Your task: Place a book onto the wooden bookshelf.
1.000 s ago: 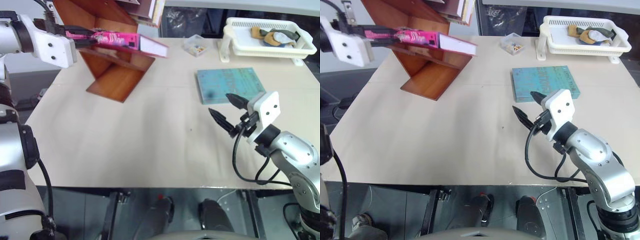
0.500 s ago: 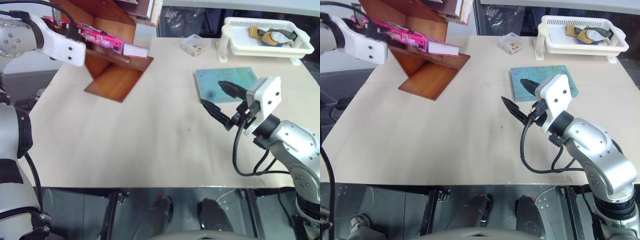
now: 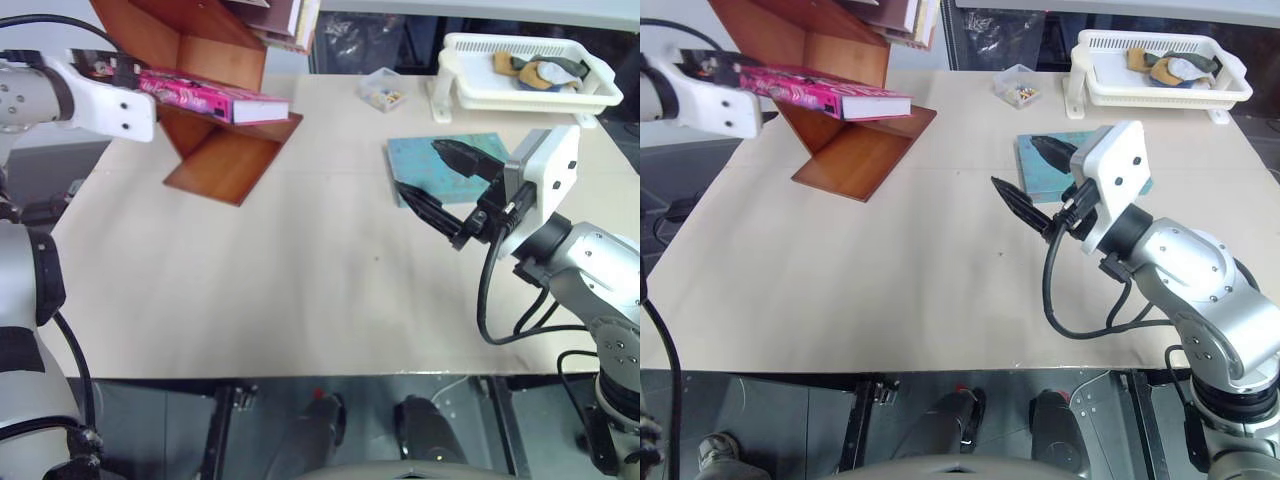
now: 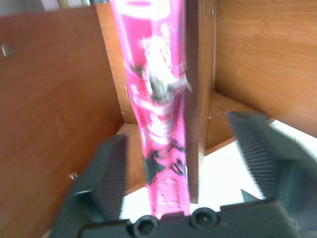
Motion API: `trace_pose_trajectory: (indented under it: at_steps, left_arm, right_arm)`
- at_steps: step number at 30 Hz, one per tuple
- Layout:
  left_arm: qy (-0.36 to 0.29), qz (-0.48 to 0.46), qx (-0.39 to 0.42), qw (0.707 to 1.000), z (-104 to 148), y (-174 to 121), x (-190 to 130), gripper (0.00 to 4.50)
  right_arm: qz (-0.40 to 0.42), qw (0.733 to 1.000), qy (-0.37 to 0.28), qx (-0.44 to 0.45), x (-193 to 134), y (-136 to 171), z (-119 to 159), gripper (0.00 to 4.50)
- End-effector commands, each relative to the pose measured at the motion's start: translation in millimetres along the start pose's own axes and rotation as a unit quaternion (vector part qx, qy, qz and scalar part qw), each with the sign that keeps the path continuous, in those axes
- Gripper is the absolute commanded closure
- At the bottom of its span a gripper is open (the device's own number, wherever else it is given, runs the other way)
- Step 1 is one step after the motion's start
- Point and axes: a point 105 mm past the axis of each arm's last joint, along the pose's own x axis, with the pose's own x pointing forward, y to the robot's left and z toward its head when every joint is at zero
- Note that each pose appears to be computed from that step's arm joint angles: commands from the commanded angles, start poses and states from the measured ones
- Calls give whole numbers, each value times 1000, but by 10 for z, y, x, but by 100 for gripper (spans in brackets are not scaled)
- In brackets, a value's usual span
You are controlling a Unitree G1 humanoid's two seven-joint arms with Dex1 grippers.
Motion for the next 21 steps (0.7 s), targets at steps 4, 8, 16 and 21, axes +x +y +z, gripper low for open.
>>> trace_pose_trajectory:
  at_steps: [4, 8, 16, 21]
  left_arm:
    - [-83, 132, -76, 985, -6, 370, -455, 9]
    - [-168, 152, -155, 962, 26, 377, -619, 9]
    - [-304, 132, -302, 894, 199, 16, -535, 9]
    - [-334, 101, -420, 838, 560, -384, -486, 0]
  right_arm:
    - [1, 1000, -14, -17, -12, -60, 66, 111]
    - [3, 1000, 0, -21, -29, -79, -4, 111]
    - [21, 999, 20, -22, 3, -127, -109, 111]
    - [13, 999, 30, -24, -20, -173, -155, 4]
